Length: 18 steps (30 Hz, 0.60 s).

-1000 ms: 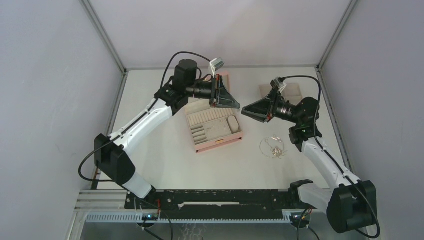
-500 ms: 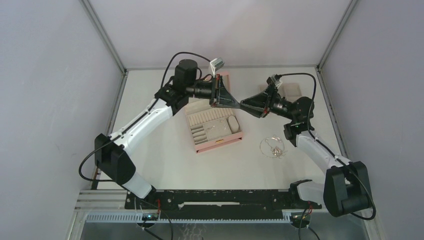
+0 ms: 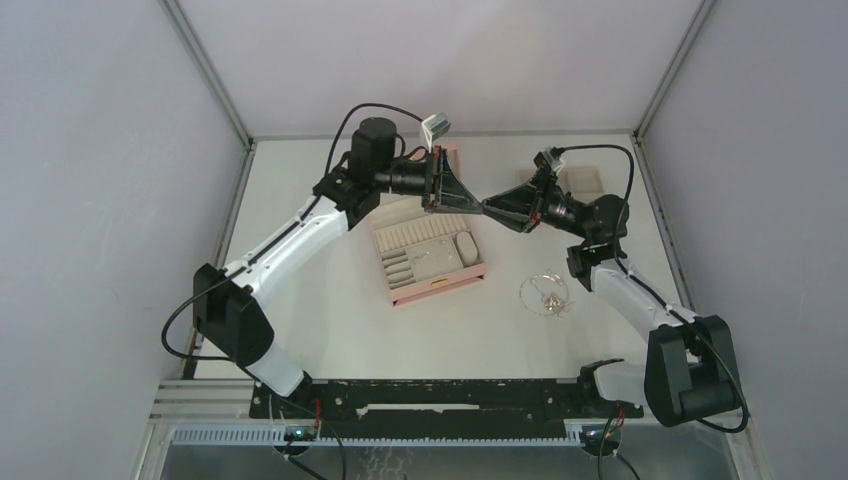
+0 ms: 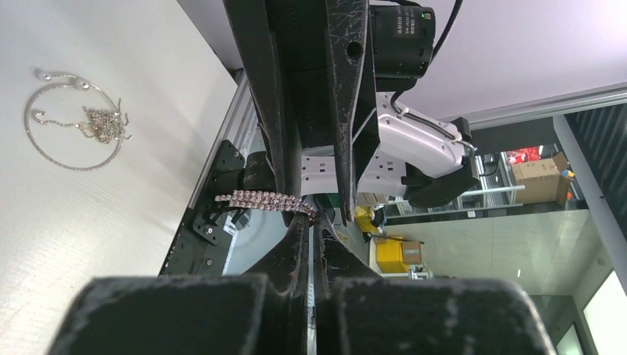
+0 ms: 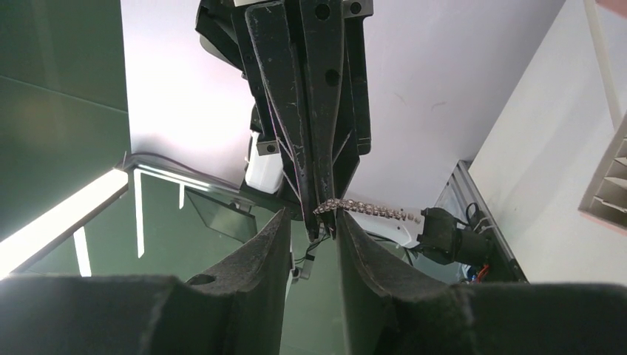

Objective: Organize the mixed jewelry
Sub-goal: Pick up the jewelry from the center of the board.

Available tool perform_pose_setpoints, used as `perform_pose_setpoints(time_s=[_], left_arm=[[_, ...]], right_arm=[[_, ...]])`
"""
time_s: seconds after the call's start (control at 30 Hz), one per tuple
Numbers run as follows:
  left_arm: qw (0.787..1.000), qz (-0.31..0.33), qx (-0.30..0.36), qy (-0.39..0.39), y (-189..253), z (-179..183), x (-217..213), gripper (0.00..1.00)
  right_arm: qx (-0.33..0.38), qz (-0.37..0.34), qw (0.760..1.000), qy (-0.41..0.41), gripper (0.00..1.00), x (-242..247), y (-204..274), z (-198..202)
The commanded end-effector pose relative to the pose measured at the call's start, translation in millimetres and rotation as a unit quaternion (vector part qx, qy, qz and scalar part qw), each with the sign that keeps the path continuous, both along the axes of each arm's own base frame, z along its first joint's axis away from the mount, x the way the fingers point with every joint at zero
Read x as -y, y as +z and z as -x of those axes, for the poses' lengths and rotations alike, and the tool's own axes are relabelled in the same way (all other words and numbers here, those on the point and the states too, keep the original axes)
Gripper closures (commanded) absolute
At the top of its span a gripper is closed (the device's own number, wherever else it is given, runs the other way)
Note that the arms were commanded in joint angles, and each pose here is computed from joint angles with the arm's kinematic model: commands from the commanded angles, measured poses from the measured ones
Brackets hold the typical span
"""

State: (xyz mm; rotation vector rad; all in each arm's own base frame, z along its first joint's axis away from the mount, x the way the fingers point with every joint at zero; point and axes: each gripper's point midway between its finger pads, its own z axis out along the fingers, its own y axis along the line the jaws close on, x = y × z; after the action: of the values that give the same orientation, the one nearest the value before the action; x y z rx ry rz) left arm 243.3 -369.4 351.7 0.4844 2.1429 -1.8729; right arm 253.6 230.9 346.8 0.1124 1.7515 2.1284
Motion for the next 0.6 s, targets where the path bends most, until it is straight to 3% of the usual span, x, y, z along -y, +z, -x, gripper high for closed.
perform_pose_setpoints(time_s=[0.0, 0.57], left_arm=[[0.999, 0.025, 0.023, -0.002, 20.8, -4.2, 0.9, 1.0], [0.998, 0.05, 0.029, -0.008, 22.4, -4.8, -2.2, 1.0]], right_arm=[[0.041, -0.014, 0.999, -0.002, 0.64, 4.2, 14.2, 6.3], [0.047, -0.023, 0.999, -0.001, 0.74, 8.7, 18.6, 6.2]])
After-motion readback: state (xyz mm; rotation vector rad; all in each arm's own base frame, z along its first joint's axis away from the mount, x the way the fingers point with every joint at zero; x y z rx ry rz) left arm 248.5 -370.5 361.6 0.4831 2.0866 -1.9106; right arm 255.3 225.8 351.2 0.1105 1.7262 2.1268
